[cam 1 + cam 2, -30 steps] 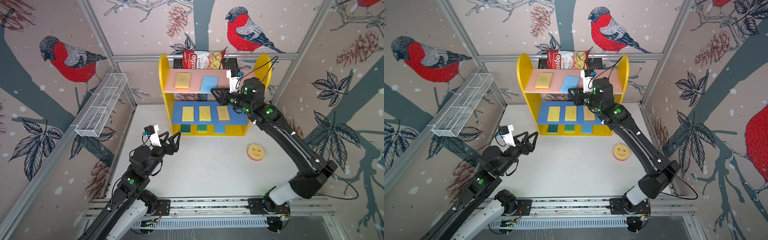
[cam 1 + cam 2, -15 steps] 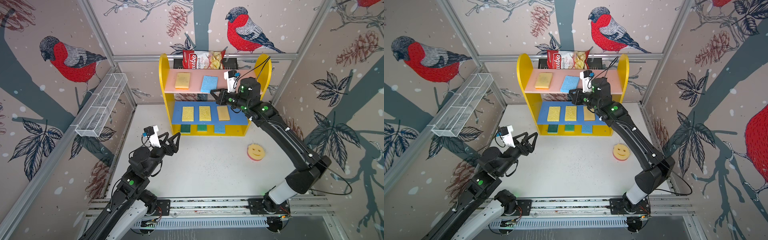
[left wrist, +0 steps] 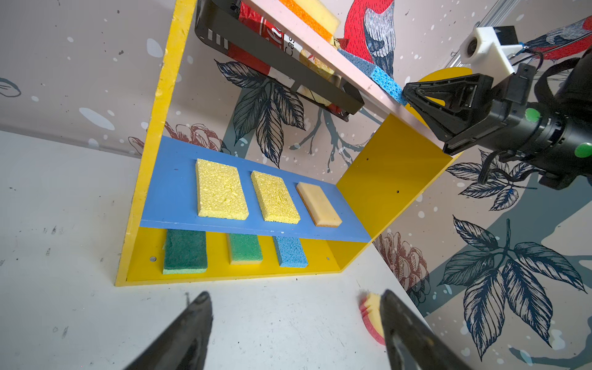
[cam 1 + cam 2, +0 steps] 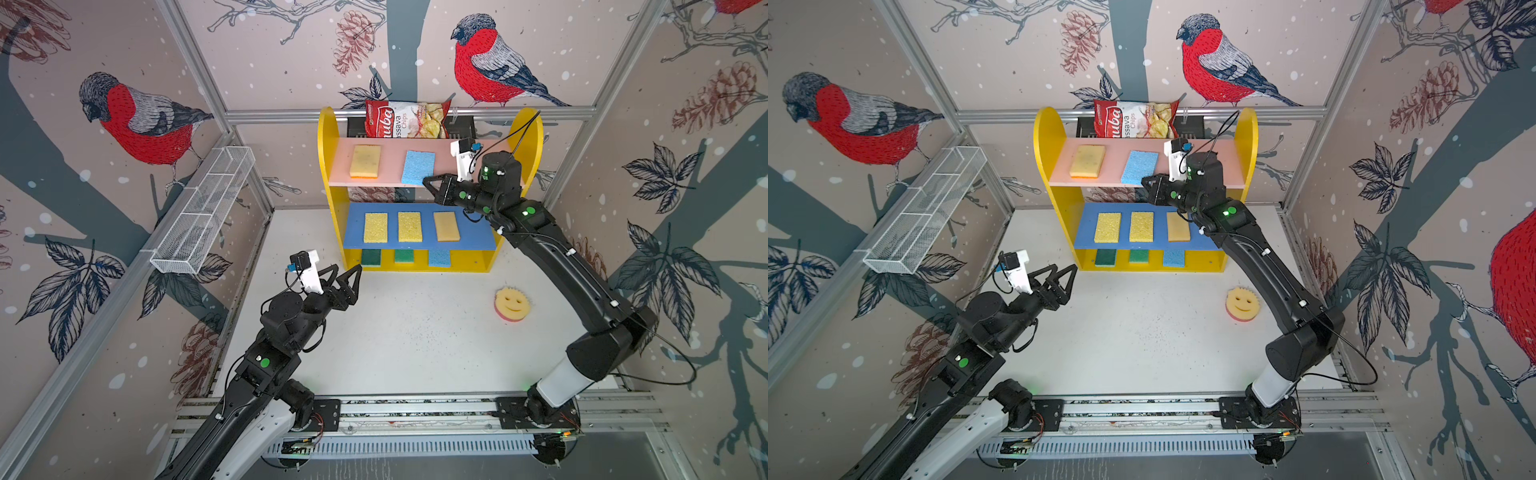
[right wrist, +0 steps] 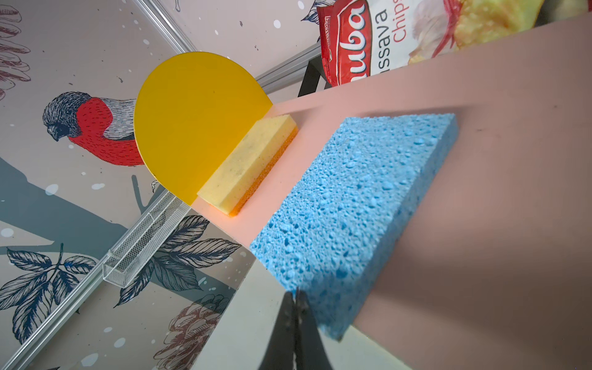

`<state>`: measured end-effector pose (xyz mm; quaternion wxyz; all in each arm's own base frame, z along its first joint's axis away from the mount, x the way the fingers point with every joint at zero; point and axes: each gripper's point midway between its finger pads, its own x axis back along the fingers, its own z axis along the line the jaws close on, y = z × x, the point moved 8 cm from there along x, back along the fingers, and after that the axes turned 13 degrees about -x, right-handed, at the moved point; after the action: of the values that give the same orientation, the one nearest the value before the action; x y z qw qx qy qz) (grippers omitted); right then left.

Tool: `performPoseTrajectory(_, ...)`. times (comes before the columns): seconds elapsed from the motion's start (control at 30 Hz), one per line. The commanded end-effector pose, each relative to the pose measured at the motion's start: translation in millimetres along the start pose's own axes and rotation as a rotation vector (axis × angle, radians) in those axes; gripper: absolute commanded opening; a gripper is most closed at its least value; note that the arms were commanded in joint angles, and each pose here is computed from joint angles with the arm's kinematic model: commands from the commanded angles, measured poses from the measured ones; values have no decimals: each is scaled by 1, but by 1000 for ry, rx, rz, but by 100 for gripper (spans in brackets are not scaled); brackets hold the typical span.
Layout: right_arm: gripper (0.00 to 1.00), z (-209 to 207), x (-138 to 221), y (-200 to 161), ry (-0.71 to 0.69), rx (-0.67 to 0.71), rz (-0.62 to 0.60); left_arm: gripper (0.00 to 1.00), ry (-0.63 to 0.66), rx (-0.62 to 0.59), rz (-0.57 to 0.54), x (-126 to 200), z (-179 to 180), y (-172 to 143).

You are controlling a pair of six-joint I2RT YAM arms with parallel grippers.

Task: Arrange cleaning sponges on a shelf
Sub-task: Move the cleaning sponge to the shelf.

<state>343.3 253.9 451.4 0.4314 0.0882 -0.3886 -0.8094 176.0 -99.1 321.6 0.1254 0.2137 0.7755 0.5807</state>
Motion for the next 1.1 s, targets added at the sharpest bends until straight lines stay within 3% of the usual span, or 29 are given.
performPoseTrajectory(0.0,0,3,-2,7,33,-4,-16,81,-7,10,-22,0,-1,4)
performPoseTrajectory(1.07,0,-8,-7,16,20,-31,-15,81,-8,4,-26,0,-1,6)
